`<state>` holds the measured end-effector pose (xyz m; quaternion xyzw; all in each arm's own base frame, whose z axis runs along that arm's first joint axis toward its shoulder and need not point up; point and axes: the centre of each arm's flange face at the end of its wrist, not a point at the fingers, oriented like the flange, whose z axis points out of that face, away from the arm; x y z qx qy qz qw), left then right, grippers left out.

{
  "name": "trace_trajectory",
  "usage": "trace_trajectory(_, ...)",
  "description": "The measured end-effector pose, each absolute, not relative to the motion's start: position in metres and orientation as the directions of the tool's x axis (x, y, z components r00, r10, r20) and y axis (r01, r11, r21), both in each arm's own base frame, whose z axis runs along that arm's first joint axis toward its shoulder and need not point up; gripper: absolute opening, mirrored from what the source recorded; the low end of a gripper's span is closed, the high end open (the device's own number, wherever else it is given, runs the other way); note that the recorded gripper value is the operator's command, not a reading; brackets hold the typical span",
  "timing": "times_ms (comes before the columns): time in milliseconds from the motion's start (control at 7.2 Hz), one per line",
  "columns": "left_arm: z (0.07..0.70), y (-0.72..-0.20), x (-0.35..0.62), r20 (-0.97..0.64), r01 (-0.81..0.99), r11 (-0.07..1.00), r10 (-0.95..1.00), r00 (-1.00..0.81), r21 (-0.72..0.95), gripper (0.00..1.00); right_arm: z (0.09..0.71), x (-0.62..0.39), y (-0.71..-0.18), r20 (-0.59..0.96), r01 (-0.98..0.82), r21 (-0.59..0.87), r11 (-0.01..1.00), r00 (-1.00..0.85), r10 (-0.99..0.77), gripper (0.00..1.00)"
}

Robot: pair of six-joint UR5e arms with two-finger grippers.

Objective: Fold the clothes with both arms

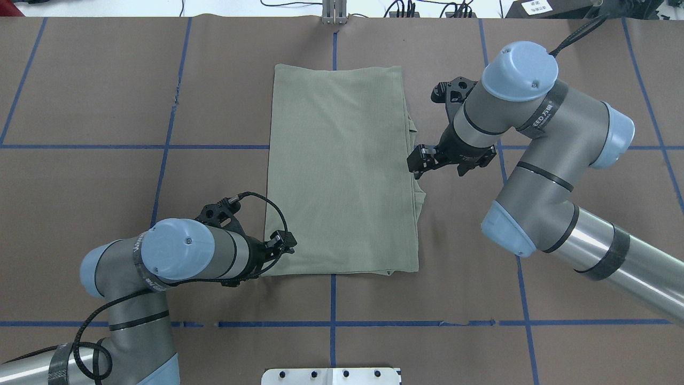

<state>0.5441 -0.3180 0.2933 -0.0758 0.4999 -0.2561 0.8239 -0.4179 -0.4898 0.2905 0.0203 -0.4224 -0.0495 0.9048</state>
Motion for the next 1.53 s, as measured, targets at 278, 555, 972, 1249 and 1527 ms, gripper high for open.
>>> trace_trajectory(278, 0.2938, -0.3171, 0.5447, -0.783, 0.346, 0.857, -0.498, 0.372, -0.381, 0.82, 0.2904, -0.4159, -0.4916, 0.763, 0.069, 0.078, 0.995, 0.638, -0.104, 1.00)
trace_trajectory(555, 0.2955, -0.3164, 0.5447, -0.781, 0.346, 0.857, -0.499, 0.375, -0.381, 0.76, 0.2901, -0.4136, -0.4933, 0.763, 0.065, 0.078, 0.995, 0.638, -0.101, 1.00)
trace_trajectory(972, 0.2951, -0.3146, 0.5459, -0.782, 0.343, 0.859, -0.497, 0.376, -0.381, 0.67, 0.2906, -0.4104, -0.4957, 0.763, 0.059, 0.077, 0.995, 0.638, -0.097, 1.00)
trace_trajectory(1249, 0.2930, -0.3145, 0.5470, -0.783, 0.342, 0.859, -0.496, 0.374, -0.381, 0.65, 0.2912, -0.4095, -0.4963, 0.763, 0.058, 0.076, 0.995, 0.639, -0.096, 1.00)
trace_trajectory(1527, 0.2941, -0.3143, 0.5468, -0.782, 0.341, 0.859, -0.497, 0.376, -0.382, 0.52, 0.2914, -0.4088, -0.4968, 0.763, 0.057, 0.076, 0.996, 0.639, -0.094, 1.00)
